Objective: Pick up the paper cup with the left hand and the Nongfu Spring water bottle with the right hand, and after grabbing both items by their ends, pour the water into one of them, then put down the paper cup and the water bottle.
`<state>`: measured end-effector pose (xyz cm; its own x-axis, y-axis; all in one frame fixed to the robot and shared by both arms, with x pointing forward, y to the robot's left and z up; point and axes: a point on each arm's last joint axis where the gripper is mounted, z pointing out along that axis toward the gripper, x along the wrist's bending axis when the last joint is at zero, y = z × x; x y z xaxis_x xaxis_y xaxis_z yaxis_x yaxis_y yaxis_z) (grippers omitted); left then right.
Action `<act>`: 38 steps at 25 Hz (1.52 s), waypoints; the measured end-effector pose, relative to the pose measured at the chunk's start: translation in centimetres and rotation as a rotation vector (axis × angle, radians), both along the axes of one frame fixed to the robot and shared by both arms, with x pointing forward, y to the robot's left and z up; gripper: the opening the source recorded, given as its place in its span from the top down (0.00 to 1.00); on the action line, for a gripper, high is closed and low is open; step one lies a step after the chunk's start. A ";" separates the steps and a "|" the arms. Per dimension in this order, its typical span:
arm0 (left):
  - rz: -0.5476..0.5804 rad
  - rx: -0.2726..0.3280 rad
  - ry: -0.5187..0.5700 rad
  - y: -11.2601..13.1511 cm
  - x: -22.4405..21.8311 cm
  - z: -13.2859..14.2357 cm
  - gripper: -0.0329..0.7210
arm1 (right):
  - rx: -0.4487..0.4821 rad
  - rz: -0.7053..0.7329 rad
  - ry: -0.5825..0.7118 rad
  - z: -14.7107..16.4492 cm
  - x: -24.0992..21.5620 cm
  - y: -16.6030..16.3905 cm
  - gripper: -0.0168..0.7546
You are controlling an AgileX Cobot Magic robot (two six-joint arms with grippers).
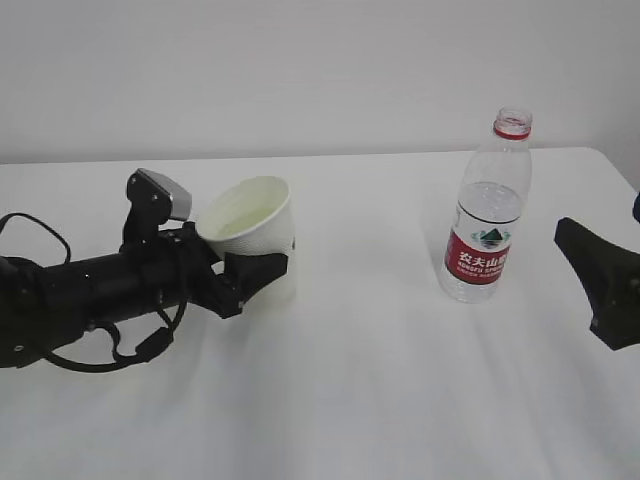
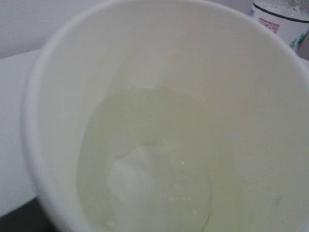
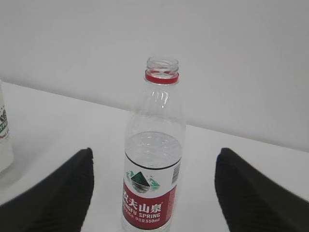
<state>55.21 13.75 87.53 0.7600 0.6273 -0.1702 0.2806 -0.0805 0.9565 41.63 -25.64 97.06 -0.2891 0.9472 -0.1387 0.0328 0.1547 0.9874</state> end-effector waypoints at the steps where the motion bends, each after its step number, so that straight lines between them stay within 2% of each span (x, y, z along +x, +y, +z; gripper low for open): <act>1: 0.011 -0.008 0.002 0.4 0.0 -0.1 0.29 | 0.000 0.000 0.000 0.0 0.0 0.0 0.21; 4: 0.050 -0.016 -0.006 1.7 0.0 -0.2 0.29 | 0.000 0.000 0.000 0.0 0.0 0.0 0.21; 13: 0.228 0.044 -0.011 4.4 -0.5 -1.3 0.29 | 0.000 0.000 0.000 0.0 0.0 0.0 0.21; 31: 0.544 0.054 -0.022 7.0 0.6 -1.3 0.29 | -0.002 0.000 -0.001 0.0 0.0 0.0 0.21; 38: 0.580 0.077 -0.006 7.3 0.6 -1.5 0.29 | -0.016 0.001 -0.005 0.0 0.0 0.0 0.21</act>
